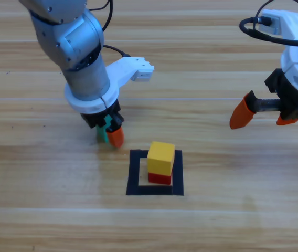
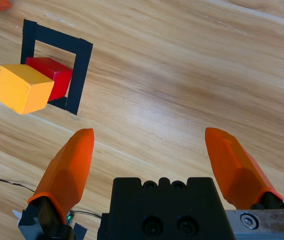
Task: Stack the blocks in the rectangular block: red at the bottom, yellow in the middle, green on top
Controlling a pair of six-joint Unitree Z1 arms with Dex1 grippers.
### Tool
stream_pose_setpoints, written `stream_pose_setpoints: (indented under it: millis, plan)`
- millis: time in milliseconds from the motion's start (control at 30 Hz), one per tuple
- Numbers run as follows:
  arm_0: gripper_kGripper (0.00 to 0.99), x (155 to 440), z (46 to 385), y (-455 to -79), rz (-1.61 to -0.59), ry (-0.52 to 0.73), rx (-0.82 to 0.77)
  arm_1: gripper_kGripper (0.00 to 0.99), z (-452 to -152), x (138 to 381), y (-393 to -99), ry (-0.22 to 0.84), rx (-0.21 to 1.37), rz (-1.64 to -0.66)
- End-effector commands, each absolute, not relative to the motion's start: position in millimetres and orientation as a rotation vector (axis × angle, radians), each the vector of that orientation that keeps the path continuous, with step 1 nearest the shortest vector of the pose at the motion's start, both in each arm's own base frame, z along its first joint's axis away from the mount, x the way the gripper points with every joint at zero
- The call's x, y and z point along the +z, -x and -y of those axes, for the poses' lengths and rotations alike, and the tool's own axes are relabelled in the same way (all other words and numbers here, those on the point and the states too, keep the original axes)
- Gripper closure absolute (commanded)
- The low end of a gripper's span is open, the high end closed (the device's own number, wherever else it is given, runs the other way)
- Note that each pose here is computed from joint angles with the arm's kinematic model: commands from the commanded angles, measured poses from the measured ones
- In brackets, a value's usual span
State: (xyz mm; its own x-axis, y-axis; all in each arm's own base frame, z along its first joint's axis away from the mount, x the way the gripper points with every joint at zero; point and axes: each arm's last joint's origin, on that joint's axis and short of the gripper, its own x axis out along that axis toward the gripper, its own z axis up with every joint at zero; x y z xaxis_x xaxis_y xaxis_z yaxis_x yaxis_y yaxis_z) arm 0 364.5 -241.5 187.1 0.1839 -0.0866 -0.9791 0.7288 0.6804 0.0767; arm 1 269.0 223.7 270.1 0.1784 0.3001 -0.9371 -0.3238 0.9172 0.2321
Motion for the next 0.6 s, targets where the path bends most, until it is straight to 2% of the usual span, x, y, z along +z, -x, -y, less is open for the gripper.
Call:
stream_pose_setpoints:
  millis: [33,200,233,300,333,433,533,600]
  plan:
    - [0.225,161.6,246.7,-361.5,-1.314,-0.657,-0.643,0.011,-211.0,270.8,-269.3,0.014,0.413,-1.306]
    - [0.226,161.6,247.1,-361.7,-1.312,-0.653,-0.645,0.011,-210.9,270.7,-269.2,0.014,0.413,-1.307]
    - [0.261,162.0,247.3,-362.0,-1.310,-0.651,-0.646,0.011,-210.9,270.7,-269.2,0.014,0.413,-1.307]
    - [0.422,163.3,247.6,-362.4,-1.305,-0.652,-0.647,0.011,-210.9,270.7,-269.1,0.013,0.414,-1.308]
    - [0.472,164.3,247.8,-362.6,-1.302,-0.651,-0.647,0.011,-210.9,270.7,-269.1,0.013,0.414,-1.308]
    - [0.528,165.4,247.3,-361.6,-1.302,-0.646,-0.648,0.011,-211.0,270.8,-269.1,0.012,0.415,-1.308]
    - [0.732,168.7,246.1,-360.0,-1.298,-0.642,-0.643,0.011,-211.0,270.8,-269.0,0.012,0.416,-1.309]
    - [0.760,172.7,245.8,-359.5,-1.291,-0.635,-0.642,0.011,-211.0,270.8,-269.0,0.012,0.416,-1.309]
